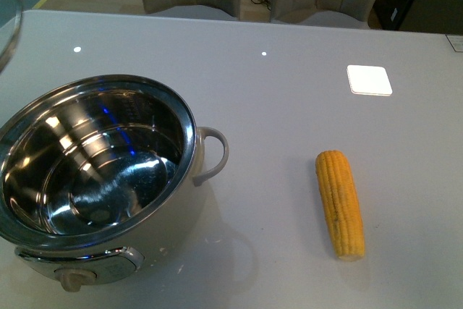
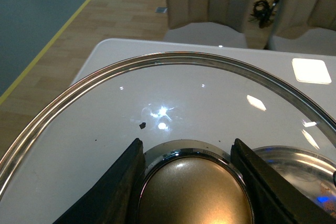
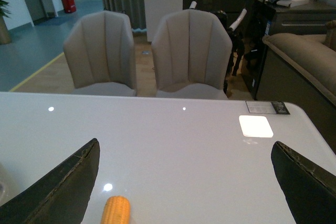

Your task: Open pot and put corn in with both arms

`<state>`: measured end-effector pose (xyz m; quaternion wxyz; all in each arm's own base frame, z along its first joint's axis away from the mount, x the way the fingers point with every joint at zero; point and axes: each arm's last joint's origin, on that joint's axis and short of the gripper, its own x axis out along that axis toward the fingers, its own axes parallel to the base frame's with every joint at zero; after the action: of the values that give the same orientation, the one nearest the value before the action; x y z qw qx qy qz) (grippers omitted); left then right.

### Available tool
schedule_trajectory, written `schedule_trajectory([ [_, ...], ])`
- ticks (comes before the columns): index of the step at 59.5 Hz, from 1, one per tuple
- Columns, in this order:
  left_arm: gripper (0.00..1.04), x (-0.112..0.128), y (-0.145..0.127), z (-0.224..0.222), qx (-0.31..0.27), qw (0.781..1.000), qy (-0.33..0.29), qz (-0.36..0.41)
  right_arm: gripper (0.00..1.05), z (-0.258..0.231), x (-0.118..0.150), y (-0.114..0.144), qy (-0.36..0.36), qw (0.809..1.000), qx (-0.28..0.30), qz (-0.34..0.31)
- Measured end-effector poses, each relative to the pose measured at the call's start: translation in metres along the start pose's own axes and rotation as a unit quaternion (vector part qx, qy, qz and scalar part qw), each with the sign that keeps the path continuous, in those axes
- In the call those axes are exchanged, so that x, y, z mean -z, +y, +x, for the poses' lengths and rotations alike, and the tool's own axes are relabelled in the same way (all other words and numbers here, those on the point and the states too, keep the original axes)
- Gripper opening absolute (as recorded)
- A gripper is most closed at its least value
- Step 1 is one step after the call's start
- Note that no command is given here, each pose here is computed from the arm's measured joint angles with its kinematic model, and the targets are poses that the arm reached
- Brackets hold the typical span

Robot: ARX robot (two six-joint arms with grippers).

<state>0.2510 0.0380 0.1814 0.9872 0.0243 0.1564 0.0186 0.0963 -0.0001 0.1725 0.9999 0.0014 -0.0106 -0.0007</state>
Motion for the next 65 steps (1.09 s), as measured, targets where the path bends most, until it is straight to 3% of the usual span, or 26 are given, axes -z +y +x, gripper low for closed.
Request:
schedule_trajectory([
  [15,0.44,0.027,0.079,-0.008,-0.097,0.995,0.004,-0.024,0.96,0.000,0.000,0.000,0.000,1.000,0.000,0.000],
  [26,0.44,0.062,0.114,-0.002,-0.144,0.988,0.022,-0.043,0.96,0.000,0.000,0.000,0.000,1.000,0.000,0.000],
  [45,0.44,0.119,0.129,0.023,-0.152,0.985,0.057,-0.063,0.96,0.000,0.000,0.000,0.000,1.000,0.000,0.000],
  [65,0.44,0.154,0.139,0.070,-0.144,0.986,0.065,-0.060,0.96,0.000,0.000,0.000,0.000,1.000,0.000,0.000],
])
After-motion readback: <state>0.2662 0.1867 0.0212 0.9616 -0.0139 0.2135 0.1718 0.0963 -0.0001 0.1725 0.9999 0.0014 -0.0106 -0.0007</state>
